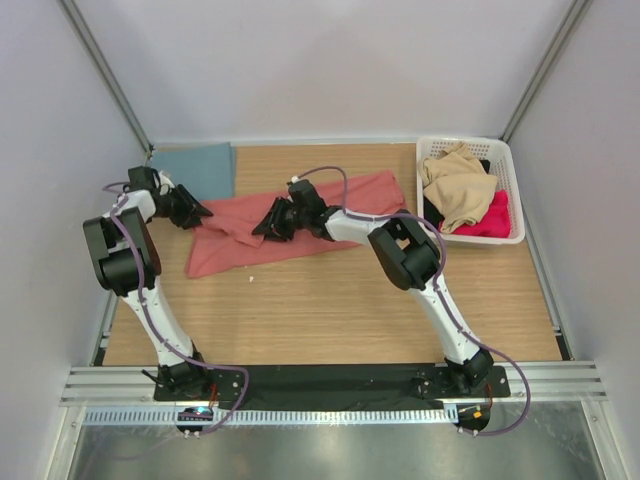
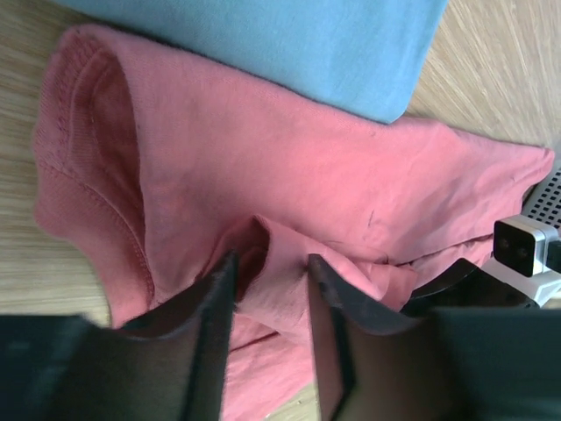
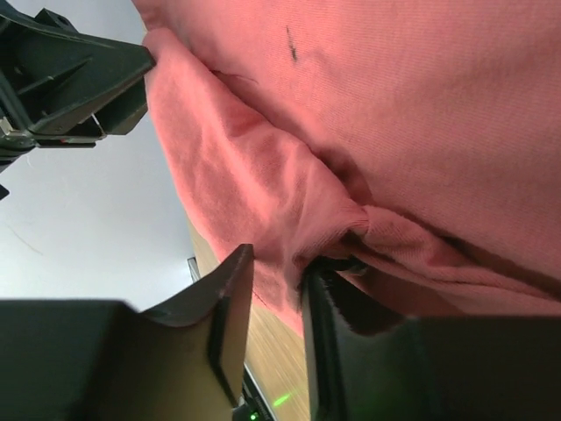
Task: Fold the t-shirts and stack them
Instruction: Fold the tshirt
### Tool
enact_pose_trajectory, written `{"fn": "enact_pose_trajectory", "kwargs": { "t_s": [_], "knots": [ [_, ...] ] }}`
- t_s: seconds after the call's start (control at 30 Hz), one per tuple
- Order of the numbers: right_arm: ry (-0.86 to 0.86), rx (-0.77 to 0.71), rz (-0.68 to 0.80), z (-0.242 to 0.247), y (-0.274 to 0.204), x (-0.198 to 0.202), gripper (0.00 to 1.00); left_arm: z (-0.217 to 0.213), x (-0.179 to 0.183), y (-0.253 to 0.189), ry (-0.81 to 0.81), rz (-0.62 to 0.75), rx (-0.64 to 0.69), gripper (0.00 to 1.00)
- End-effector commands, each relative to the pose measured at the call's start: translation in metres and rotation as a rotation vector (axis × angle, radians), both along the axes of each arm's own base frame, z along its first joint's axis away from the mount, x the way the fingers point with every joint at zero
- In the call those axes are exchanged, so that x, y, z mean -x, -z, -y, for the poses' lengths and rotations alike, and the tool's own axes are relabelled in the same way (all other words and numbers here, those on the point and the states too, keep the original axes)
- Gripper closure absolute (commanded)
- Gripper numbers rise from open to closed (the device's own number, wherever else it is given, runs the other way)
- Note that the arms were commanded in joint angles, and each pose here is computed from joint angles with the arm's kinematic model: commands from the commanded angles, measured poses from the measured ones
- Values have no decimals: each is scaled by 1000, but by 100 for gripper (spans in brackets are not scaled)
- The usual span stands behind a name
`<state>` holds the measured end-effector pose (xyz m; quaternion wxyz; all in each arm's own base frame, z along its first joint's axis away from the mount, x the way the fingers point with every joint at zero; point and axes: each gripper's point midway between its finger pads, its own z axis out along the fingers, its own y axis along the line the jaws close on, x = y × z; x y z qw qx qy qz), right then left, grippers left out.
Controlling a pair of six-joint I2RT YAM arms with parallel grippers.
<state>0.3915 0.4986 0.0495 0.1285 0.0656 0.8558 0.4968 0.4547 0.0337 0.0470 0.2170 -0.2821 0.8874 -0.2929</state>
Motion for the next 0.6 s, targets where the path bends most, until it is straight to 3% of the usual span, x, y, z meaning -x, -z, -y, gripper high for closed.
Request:
{"fn": "enact_pose_trajectory", "kwargs": {
  "t_s": [0.0,0.13,0.23,0.57],
  "knots": [
    [-4,-81,41,-14,-35,-4,67,7,-1,-31,20,45,26,65],
    [-4,-96,12,-13,-52,-3,89,8,1,-43,26,15,36,76],
    [-22,-127,-49,-15,-62,0,96,5,4,-50,27,-14,30,79],
    [-8,-143,-179,-8,-72,6,99,0,21,-51,23,-127,4,75]
  ]
}}
